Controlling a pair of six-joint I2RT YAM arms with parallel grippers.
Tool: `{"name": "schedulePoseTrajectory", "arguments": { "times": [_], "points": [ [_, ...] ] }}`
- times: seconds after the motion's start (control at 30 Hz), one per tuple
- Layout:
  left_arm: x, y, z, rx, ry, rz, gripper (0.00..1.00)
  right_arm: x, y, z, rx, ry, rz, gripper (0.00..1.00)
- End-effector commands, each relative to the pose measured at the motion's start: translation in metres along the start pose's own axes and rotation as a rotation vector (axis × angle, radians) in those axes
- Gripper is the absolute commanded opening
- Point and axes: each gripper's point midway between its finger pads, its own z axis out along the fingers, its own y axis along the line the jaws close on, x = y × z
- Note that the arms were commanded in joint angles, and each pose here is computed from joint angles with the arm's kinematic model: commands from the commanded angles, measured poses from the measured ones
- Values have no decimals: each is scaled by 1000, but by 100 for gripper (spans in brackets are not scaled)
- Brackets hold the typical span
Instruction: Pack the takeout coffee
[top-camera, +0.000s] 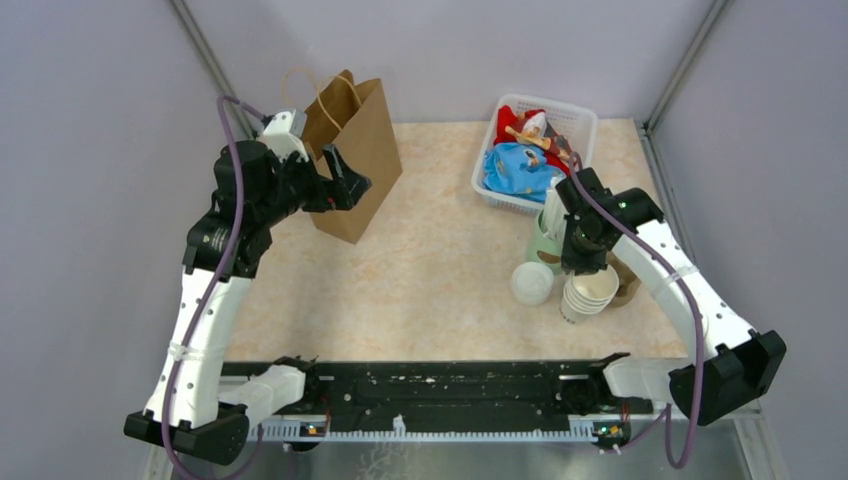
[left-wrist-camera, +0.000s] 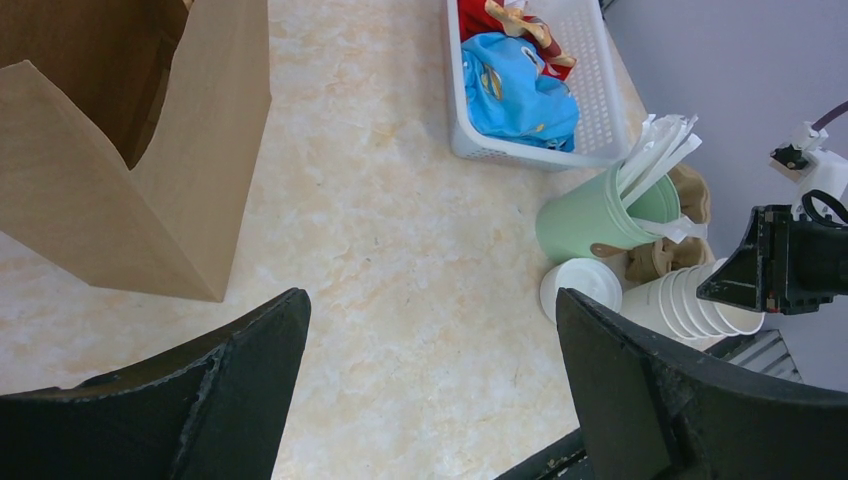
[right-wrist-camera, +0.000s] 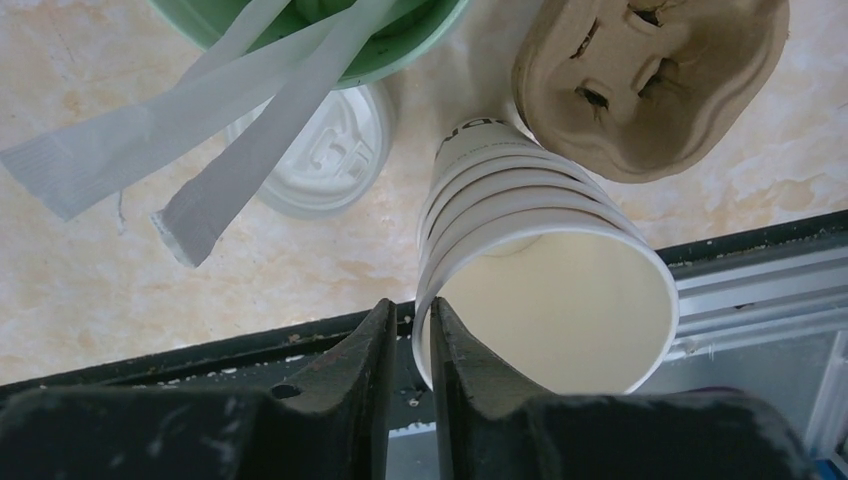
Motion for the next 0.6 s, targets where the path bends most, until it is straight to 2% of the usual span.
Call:
{"name": "schedulePoseTrajectory", "arguments": {
  "times": [0.0,0.2,0.43,0.57],
  "points": [
    [-4,-5,-1,17,-5,27,98,-2,-2,3,37,-23,12,17],
    [-3,-4,-1,11,-6,31,98,-6,-8,-6,69,-51,6,0],
    [-3,-5,0,16,-4,27,98,-12,-13,-31,104,-96,-2,0],
    [-3,-5,1,20,-4,26,98,-11,-17,-31,136,-102,-21,0]
  ]
}}
